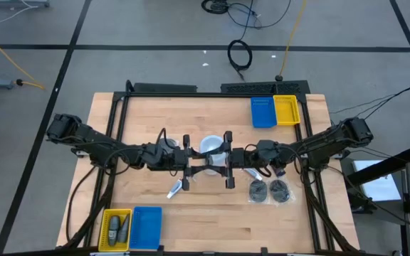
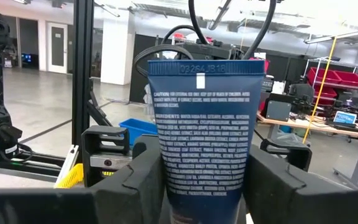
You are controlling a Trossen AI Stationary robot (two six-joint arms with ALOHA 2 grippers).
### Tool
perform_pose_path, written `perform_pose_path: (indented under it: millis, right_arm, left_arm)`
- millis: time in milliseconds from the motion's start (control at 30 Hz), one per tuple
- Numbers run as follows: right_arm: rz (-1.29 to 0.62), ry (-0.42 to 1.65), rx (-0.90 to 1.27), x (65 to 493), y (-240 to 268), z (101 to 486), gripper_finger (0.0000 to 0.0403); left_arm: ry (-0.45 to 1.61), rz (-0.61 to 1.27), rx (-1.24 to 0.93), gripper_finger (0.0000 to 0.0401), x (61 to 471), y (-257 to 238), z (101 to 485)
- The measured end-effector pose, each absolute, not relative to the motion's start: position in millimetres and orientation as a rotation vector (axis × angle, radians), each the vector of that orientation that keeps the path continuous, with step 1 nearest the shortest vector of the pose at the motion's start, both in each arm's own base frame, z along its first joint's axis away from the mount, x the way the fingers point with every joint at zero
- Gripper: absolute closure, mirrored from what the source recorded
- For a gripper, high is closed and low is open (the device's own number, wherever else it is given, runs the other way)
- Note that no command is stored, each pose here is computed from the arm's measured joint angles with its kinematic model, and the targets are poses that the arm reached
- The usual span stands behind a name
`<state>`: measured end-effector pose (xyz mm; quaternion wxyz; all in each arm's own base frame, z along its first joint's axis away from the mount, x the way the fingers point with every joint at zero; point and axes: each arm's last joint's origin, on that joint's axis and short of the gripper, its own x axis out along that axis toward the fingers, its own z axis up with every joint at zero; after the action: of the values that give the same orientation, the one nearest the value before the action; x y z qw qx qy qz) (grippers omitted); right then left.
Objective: Pick & Place Travel size toiletries
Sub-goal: Put the left blue shave cream into the top blue bin
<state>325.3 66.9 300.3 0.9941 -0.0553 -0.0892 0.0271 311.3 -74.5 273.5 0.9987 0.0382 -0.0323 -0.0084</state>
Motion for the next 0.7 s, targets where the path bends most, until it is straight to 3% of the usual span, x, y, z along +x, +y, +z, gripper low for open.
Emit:
perform_pose_path:
  millis: [233, 700]
  right_arm:
    - [0.053, -0.179, -0.110, 325.3, 66.9, 300.4, 0.0267]
    - [0.052, -0.171, -0.111, 325.4, 66.8, 299.7, 0.0270]
  left_arm:
    - [-0.064, -0.016, 0.077, 0.0282, 311.3, -74.4, 273.5]
    - [-0.055, -0.006, 0.071, 0.0273, 311.4, -74.1, 272.6]
